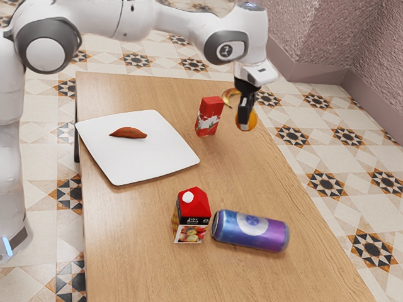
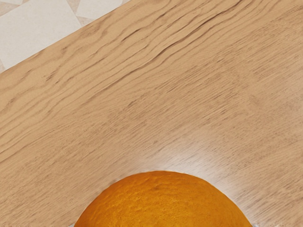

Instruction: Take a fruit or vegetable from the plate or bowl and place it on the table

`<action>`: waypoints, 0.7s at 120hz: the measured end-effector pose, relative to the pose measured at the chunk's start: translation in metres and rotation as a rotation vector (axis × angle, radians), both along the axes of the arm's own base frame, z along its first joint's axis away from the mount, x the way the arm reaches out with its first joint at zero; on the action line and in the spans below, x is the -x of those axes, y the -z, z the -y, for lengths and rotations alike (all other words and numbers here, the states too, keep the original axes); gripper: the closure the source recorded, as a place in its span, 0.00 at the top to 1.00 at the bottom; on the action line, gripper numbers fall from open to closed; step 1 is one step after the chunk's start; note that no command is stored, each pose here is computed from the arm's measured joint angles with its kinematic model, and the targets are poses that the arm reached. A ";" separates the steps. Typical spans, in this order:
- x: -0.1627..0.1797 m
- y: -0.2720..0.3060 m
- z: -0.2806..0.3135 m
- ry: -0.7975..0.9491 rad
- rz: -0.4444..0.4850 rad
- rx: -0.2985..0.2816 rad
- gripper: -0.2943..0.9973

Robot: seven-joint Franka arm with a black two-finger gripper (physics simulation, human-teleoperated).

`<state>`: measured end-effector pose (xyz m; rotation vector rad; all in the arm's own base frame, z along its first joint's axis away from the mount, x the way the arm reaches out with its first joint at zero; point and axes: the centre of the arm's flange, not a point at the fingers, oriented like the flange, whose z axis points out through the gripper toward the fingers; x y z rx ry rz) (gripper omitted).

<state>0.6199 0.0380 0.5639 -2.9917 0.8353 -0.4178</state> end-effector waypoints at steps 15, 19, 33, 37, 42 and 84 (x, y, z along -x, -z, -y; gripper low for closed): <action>0.009 0.033 -0.001 -0.008 -0.066 0.034 0.46; 0.010 0.037 -0.004 -0.013 -0.072 0.040 0.46; 0.010 0.049 -0.014 -0.029 -0.093 0.052 0.47; 0.010 0.056 -0.016 -0.031 -0.105 0.054 0.47; 0.011 0.066 -0.018 -0.035 -0.118 0.057 0.47; 0.012 0.081 -0.016 -0.014 -0.112 0.064 0.73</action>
